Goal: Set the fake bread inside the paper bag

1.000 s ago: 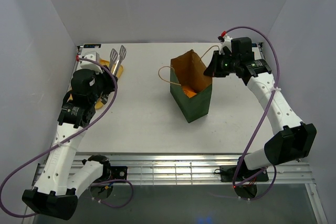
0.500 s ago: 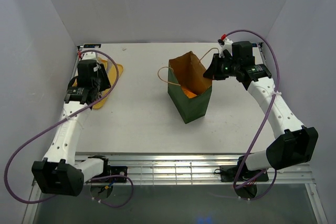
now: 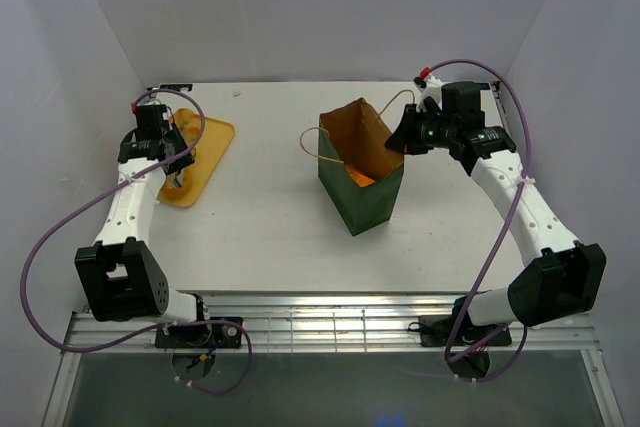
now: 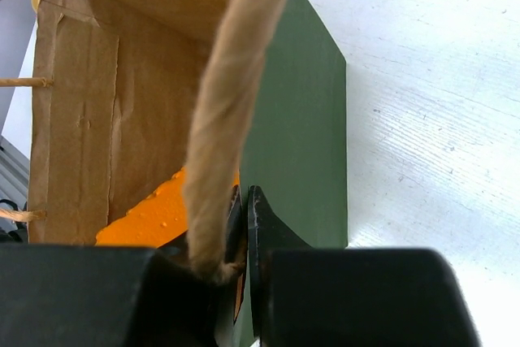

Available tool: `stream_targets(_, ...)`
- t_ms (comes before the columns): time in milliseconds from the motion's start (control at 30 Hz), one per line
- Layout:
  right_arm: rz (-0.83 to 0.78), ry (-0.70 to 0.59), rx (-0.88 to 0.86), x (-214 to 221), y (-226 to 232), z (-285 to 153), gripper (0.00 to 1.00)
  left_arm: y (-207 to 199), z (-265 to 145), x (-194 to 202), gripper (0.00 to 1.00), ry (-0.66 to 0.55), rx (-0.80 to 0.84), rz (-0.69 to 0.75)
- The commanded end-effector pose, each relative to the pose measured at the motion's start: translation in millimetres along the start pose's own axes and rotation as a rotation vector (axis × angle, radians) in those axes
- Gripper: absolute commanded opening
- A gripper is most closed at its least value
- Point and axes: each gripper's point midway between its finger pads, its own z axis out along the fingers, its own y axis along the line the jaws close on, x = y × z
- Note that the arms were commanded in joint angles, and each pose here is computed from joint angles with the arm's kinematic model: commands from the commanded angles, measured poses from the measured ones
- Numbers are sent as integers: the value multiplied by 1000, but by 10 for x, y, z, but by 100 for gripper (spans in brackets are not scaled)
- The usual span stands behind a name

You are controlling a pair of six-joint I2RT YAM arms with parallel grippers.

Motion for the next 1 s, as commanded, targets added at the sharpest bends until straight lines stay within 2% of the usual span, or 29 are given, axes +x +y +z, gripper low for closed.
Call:
stream_targets(0,-25,-11,-35,0,63,-29,11,-28,-247,-69,52,-46,33,-45)
stream_targets(300,-25,-8,-48,80,55,-3,12,196,-590,283,54,-10,-17,-66)
stream_targets(633,-21,4,-63,133,57,27,13,310,-499,512,56,51,-67,-38)
stream_targets(967,-21,4,-57,167,31,41,13,348,-295,601,58,52,-84,10)
